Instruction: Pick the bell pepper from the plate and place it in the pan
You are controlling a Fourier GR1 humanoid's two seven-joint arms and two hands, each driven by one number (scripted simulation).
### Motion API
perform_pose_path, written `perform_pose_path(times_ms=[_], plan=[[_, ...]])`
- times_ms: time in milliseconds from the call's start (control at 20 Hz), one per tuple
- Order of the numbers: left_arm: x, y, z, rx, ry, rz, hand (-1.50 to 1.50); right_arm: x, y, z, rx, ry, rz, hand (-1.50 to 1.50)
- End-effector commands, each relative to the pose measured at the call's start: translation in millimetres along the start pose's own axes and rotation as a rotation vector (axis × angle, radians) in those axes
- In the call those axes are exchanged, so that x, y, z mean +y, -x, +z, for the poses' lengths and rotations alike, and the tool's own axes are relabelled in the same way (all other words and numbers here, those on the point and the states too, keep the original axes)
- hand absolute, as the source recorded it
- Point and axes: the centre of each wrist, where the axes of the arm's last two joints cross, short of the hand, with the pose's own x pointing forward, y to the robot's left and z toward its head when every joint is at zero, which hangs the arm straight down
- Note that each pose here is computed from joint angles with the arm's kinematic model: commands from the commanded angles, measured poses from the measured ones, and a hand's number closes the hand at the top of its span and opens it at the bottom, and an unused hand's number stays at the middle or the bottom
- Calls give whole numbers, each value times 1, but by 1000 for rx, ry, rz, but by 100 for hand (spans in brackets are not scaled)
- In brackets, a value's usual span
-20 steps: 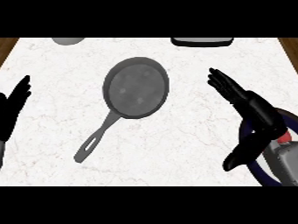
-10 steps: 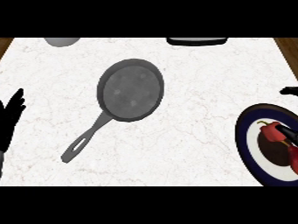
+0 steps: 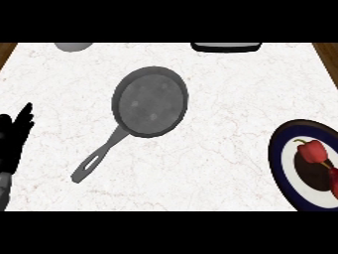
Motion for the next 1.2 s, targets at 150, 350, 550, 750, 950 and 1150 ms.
perform_pose_path(times_ms=[150, 350, 550, 750, 950, 1150], plan=[[2, 11, 2, 8, -8, -8, 0, -22, -52, -28, 121, -284, 427, -150], [-2, 12, -1, -5, 6, 4, 0, -6, -72, -52, 222, -365, 576, -150], [-4, 0, -2, 3, 11, -10, 0, 34, -81, -59, 293, -463, 719, -150], [3, -6, 3, 1, -5, 0, 0, 51, -83, -47, 345, -546, 789, -150], [-5, 7, 3, 7, 11, 2, 0, 70, -60, -39, 426, -607, 820, -150], [-8, 10, -7, -6, 18, -5, 0, 85, -43, -42, 432, -590, 834, -150]])
